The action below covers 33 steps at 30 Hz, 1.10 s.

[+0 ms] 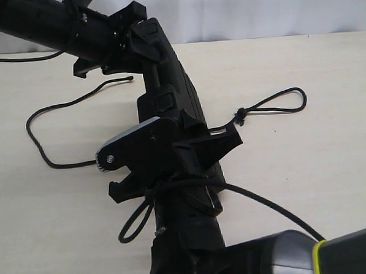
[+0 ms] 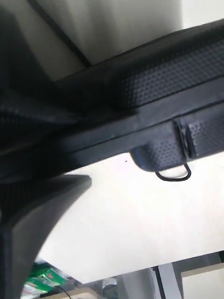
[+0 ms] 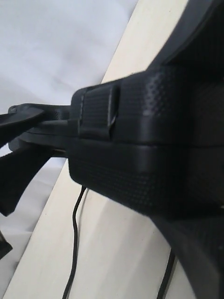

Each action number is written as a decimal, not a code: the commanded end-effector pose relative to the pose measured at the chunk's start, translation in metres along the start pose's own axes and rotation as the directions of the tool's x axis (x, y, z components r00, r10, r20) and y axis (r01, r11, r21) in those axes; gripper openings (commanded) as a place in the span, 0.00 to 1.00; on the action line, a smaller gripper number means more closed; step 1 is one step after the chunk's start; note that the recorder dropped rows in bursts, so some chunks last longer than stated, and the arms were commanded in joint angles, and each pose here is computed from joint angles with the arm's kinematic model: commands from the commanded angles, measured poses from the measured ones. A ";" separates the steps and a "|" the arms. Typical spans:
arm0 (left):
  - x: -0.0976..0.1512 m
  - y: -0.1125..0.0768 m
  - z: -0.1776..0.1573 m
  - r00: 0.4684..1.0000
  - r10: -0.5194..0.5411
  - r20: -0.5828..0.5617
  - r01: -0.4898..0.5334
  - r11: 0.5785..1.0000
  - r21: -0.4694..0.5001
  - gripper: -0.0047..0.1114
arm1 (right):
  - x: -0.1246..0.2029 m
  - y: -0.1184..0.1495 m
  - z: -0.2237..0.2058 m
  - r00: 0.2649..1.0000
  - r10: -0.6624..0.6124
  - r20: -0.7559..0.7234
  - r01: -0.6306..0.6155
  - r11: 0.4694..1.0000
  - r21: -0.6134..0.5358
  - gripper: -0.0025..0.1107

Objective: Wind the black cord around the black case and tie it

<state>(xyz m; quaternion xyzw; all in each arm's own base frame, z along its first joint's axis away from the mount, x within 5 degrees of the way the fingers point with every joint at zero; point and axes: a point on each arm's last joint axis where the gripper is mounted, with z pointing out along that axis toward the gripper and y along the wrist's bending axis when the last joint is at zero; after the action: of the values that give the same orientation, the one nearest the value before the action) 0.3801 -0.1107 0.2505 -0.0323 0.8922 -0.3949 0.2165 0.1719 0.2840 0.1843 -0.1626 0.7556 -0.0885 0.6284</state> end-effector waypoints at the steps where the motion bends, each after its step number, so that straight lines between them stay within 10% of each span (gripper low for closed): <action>1: -0.002 -0.007 -0.006 0.979 0.206 0.011 -0.206 0.979 -0.003 0.23 | -0.005 -0.002 -0.001 1.000 0.008 0.030 -0.009 1.000 0.017 0.06; 10: -0.028 -0.040 -0.033 0.940 0.339 0.050 -0.341 0.939 0.051 0.54 | -0.014 -0.007 -0.003 0.998 0.037 0.042 -0.038 0.999 0.015 0.06; 16: -0.032 -0.050 -0.093 0.827 0.559 -0.052 -0.548 0.783 -0.295 0.54 | -0.043 -0.035 -0.006 0.985 0.165 0.055 -0.166 0.986 0.009 0.06; 27: 0.061 -0.039 -0.145 0.748 0.659 0.072 -0.553 0.680 -0.481 0.43 | -0.079 -0.059 0.032 0.898 0.425 -0.114 -0.433 0.900 -0.058 0.06; 33: 0.117 -0.040 -0.124 0.595 0.796 0.115 -0.680 0.574 -0.455 0.43 | -0.082 -0.063 0.037 0.861 0.487 -0.146 -0.495 0.869 -0.018 0.06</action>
<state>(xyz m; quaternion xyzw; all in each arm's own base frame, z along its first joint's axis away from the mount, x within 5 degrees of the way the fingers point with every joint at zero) 0.2334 -0.0674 0.3214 0.2187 0.8592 -0.0837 0.4548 0.2245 0.2603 0.2636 0.0076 0.8218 0.0773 0.5644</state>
